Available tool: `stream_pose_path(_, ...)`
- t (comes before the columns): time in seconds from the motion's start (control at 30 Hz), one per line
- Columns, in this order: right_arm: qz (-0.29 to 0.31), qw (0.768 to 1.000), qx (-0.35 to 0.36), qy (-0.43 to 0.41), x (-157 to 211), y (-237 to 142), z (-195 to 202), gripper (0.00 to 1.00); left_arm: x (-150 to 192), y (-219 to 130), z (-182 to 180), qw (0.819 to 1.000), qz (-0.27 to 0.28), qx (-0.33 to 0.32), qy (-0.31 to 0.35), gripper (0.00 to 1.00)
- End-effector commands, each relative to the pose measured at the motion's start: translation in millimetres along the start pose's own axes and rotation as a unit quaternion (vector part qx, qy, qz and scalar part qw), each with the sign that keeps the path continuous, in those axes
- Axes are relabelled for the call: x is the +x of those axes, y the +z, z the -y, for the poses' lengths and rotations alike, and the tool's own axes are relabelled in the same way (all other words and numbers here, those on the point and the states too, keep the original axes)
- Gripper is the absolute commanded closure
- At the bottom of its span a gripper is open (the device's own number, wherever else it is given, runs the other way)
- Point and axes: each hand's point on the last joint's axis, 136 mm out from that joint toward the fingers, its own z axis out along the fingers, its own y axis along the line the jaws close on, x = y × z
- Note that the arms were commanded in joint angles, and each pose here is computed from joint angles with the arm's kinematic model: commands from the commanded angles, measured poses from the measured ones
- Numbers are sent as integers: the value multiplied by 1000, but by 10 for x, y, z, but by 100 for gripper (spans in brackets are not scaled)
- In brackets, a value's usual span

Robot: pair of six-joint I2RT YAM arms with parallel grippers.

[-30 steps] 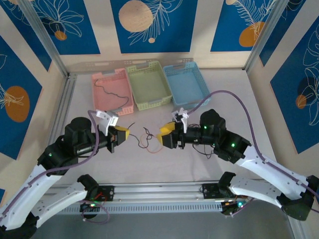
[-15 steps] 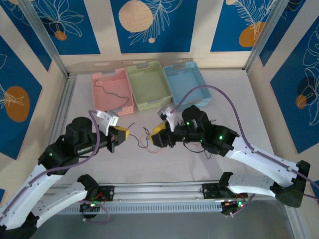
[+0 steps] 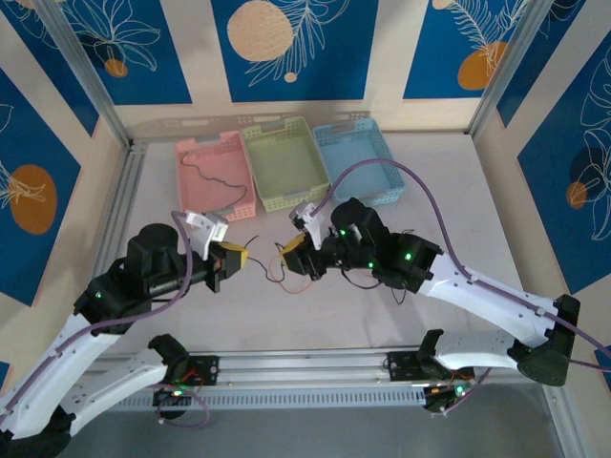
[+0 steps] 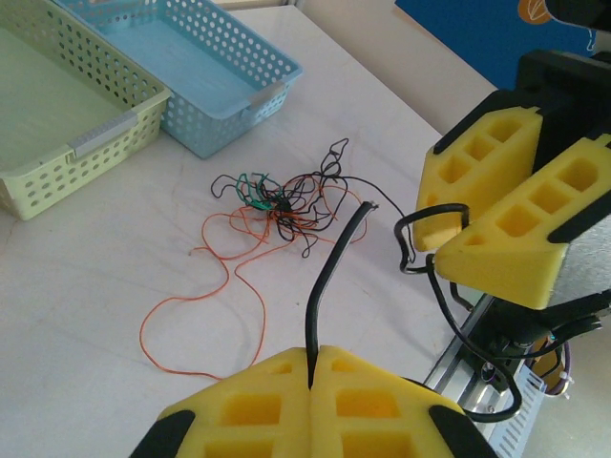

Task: Untangle the cables

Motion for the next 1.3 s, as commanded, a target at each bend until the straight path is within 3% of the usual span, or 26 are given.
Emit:
stream_pose_path(0.0, 15, 1000, 4, -11, -132, -51, -35, 92, -7, -14, -21, 1000, 0, -6, 1, 100)
stream_pose_path(0.07, 15, 1000, 15, -8, -139, -80, -8, 100, -5, -25, -41, 1000, 1, -12, 3, 100)
stream_pose_path(0.43, 9, 997, -7, 74, 74, -564, 209, 100, 51, -267, -613, 981, -27, -192, 21, 100)
stream_pose_path(0.6, -61, 992, -32, 104, 404, -525, 263, 100, -64, -387, -742, 970, -2, -239, 31, 100)
stream_pose_path(0.9, -155, 982, 76, 78, 890, -282, 568, 100, -275, -594, -948, 946, 29, -322, 41, 100)
stream_pose_path(1.03, -154, 977, 109, 101, 910, -259, 735, 100, -316, -579, -891, 951, 40, -305, 38, 100)
stream_pose_path(1.27, -110, 980, 40, 162, 744, -128, 621, 100, -354, -243, -218, 993, 60, -92, 50, 100)
